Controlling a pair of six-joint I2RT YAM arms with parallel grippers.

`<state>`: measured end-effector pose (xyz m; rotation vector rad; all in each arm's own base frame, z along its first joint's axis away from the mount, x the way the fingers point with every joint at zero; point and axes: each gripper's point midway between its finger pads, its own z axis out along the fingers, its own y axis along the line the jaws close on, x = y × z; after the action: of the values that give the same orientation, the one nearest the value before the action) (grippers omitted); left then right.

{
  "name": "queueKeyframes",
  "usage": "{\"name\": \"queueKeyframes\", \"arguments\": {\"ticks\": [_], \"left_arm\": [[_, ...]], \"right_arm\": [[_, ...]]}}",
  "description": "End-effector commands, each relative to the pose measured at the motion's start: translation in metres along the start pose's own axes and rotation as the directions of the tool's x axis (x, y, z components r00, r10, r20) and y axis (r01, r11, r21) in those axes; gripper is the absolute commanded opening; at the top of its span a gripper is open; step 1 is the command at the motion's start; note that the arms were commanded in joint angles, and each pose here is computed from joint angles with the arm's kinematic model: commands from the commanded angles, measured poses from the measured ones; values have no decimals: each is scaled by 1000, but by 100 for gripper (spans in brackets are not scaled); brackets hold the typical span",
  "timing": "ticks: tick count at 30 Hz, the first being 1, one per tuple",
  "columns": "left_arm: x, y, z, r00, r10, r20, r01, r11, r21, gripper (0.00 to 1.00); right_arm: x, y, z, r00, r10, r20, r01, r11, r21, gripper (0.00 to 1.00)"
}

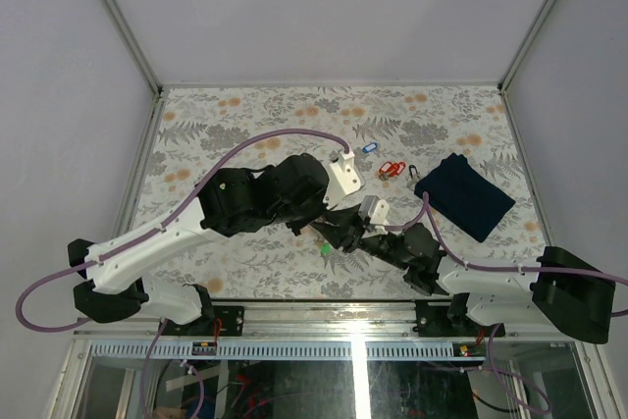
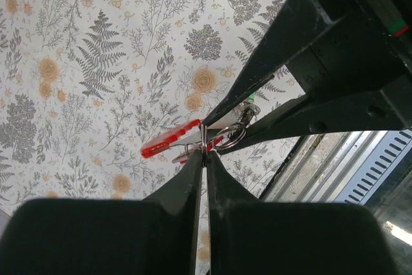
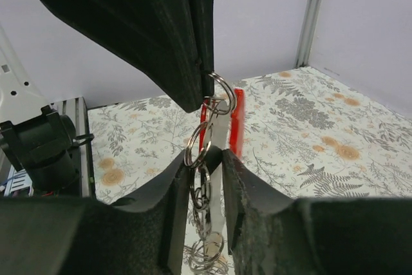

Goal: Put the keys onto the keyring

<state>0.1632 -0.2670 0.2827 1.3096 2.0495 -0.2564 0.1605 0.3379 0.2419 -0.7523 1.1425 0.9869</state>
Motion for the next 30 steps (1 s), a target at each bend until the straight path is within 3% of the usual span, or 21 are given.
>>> {"name": "queueKeyframes", "arguments": {"ticks": [1,13,30], "left_arm": [[-28,7,-4,993,-59,107,62,998,-29,0],[-28,12,1,991,-91,102,99,993,-67,0],[-25,9,14,986,-153,69,157,986,-61,0]], "right_arm": [[-36,-11,10,994,-14,112,7,998,69,28],[-37,-20,5,994,-32,100,19,992,125,0],[-51,-29,-4,987,-93,129,70,982,178,0]]}}
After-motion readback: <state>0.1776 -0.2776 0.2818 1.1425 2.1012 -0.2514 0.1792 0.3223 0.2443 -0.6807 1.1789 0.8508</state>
